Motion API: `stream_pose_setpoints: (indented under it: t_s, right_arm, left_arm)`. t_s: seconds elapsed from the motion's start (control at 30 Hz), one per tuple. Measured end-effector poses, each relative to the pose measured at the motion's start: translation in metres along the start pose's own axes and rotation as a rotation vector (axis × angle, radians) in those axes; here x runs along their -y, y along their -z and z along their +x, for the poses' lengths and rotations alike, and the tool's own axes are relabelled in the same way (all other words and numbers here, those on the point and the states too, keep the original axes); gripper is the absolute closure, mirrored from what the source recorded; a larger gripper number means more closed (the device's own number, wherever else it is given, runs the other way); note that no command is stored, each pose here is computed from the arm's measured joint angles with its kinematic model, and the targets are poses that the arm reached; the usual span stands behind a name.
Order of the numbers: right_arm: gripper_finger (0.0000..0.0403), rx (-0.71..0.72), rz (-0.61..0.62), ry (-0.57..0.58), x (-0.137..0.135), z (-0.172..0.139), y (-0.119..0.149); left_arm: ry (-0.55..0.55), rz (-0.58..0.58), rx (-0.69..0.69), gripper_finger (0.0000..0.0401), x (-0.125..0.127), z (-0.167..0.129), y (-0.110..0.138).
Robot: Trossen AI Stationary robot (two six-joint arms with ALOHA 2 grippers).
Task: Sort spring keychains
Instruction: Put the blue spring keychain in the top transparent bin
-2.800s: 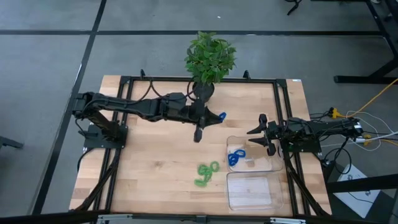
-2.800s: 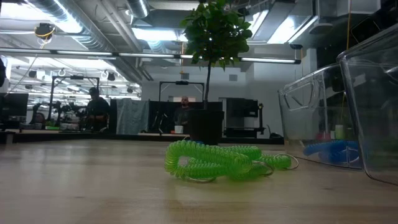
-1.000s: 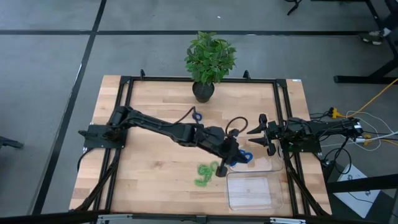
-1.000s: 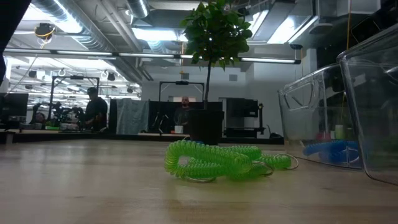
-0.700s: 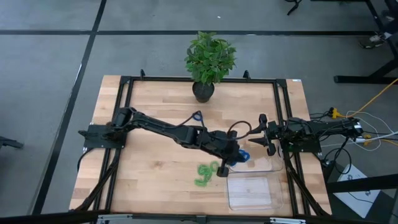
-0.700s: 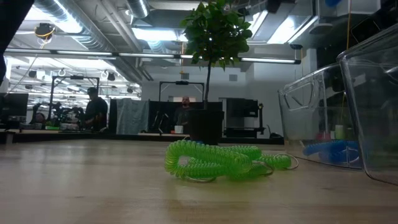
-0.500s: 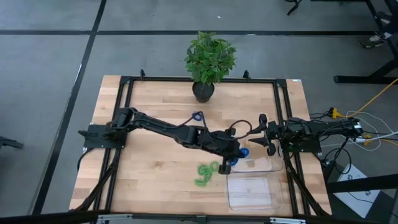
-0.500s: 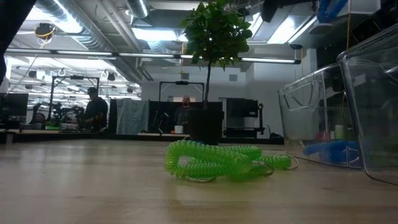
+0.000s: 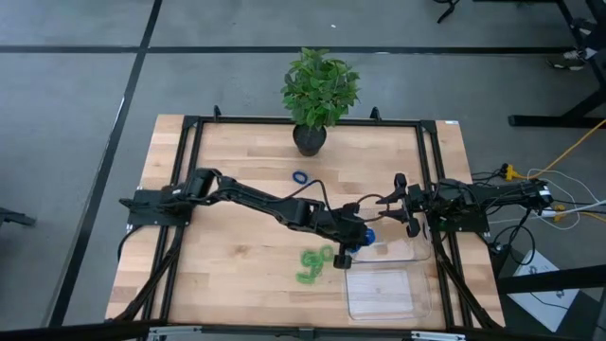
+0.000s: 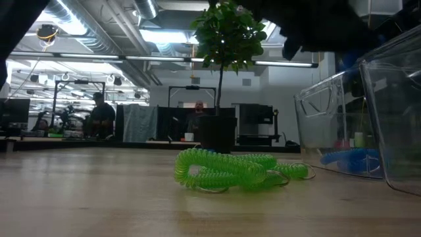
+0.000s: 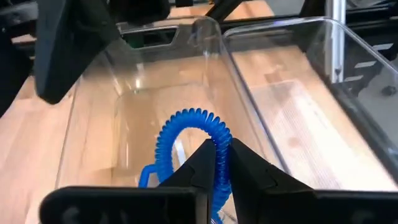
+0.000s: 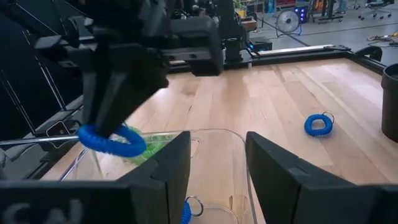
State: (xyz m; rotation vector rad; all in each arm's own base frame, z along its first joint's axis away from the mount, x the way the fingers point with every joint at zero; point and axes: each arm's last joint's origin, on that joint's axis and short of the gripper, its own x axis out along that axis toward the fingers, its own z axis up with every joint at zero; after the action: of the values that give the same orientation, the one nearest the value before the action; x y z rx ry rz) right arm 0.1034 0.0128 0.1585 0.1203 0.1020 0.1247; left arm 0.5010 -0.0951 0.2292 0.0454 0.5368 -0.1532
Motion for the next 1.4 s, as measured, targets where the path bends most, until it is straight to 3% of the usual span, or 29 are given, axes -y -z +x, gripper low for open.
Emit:
stream_pose_setpoints:
  t_s: [0.17, 0.53, 0.97, 1.17, 1.4]
  right_arm:
    - [0.0249, 0.0, 0.0, 0.0, 0.0, 0.0, 0.0]
    - [0.0249, 0.0, 0.0, 0.0, 0.0, 0.0, 0.0]
    - [0.0249, 0.0, 0.0, -0.001, 0.0, 0.0, 0.0]
    - [0.0249, 0.0, 0.0, 0.0, 0.0, 0.0, 0.0]
    - [0.0249, 0.0, 0.0, -0.001, 0.0, 0.0, 0.0]
  left_arm:
    - [-0.025, -0.006, -0.03, 0.0372, -0.008, 0.005, 0.007]
    - [-0.233, -0.003, -0.053, 0.0372, -0.017, 0.006, 0.01]
    - [-0.174, -0.002, -0.077, 0.0365, -0.015, 0.005, 0.012]
    - [-0.173, 0.064, -0.155, 0.0327, -0.015, 0.005, 0.019]
    - [-0.167, 0.059, -0.164, 0.028, -0.014, 0.003, 0.018]
